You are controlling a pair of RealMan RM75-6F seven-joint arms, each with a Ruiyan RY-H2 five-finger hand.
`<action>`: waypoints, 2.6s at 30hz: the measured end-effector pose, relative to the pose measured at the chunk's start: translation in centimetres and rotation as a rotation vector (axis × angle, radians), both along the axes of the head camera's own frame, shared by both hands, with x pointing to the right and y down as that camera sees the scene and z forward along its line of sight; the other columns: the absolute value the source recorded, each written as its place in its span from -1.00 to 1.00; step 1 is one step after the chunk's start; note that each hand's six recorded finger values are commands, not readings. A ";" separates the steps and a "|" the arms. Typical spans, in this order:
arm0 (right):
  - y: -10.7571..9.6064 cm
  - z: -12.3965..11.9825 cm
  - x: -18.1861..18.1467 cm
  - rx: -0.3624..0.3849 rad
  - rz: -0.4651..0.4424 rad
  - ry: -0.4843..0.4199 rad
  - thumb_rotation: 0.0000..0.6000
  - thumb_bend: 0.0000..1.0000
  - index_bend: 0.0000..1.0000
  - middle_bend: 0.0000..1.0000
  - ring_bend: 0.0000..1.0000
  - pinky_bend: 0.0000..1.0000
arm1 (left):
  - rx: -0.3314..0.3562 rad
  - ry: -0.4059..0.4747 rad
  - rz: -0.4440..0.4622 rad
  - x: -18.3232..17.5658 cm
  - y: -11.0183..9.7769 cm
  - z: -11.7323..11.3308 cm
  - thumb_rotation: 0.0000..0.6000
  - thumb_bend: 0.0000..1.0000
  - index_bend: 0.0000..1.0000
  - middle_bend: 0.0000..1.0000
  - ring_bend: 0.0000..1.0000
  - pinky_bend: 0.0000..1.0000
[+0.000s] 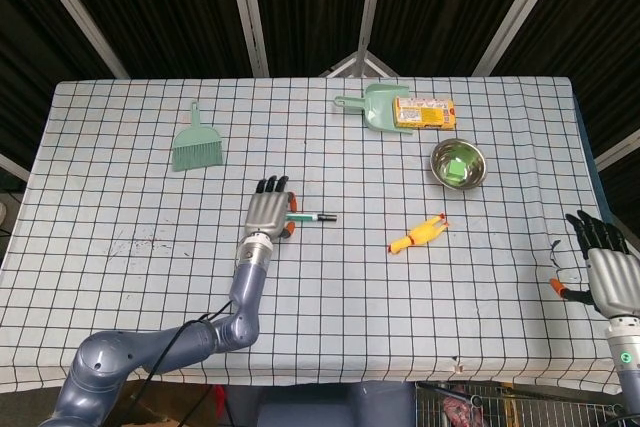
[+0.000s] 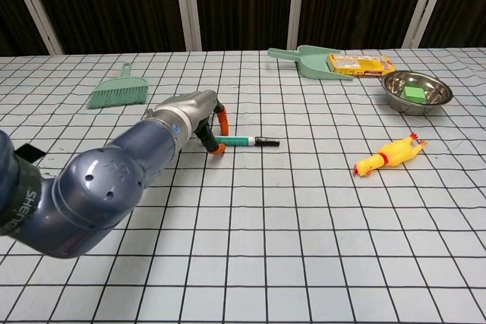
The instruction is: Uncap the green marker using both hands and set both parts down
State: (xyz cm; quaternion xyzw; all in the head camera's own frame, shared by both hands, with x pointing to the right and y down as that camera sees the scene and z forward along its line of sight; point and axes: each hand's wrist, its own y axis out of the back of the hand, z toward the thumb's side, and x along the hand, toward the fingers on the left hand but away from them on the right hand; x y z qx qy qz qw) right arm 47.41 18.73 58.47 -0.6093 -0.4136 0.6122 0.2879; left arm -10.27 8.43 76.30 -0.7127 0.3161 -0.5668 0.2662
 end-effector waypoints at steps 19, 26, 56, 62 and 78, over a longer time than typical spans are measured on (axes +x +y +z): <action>0.0 0.3 0.2 -0.004 0.004 0.001 1.00 -0.56 -0.84 -1.00 -1.00 -1.00 | 0.004 -0.015 0.010 0.3 0.2 0.6 1.00 0.08 0.08 -0.75 -1.00 -1.00; 0.1 0.3 0.2 -0.005 0.003 0.003 1.00 -0.56 -0.84 -1.00 -1.00 -1.00 | 0.008 0.003 -0.011 0.4 0.0 0.5 1.00 0.17 0.16 -0.67 -1.00 -1.00; -5.2 -0.9 -10.9 -0.046 -0.077 -0.213 1.00 -0.56 -0.70 -1.00 -1.00 -1.00 | 0.063 0.129 -0.032 2.3 -1.1 -7.3 1.00 0.18 0.32 -0.54 -1.00 -1.00; -7.4 -1.4 -15.9 -0.064 -0.129 -0.265 1.00 -0.56 -0.57 -1.00 -1.00 -1.00 | 0.051 0.142 -0.073 2.3 -1.3 -10.9 1.00 0.18 0.32 -0.53 -1.00 -1.00; -9.5 1.0 -32.9 -0.153 -0.116 -0.344 1.00 -0.56 -0.41 -1.00 -1.00 -1.00 | 0.038 0.156 -0.137 2.4 -1.9 -13.1 1.00 0.18 0.33 -0.53 -1.00 -1.00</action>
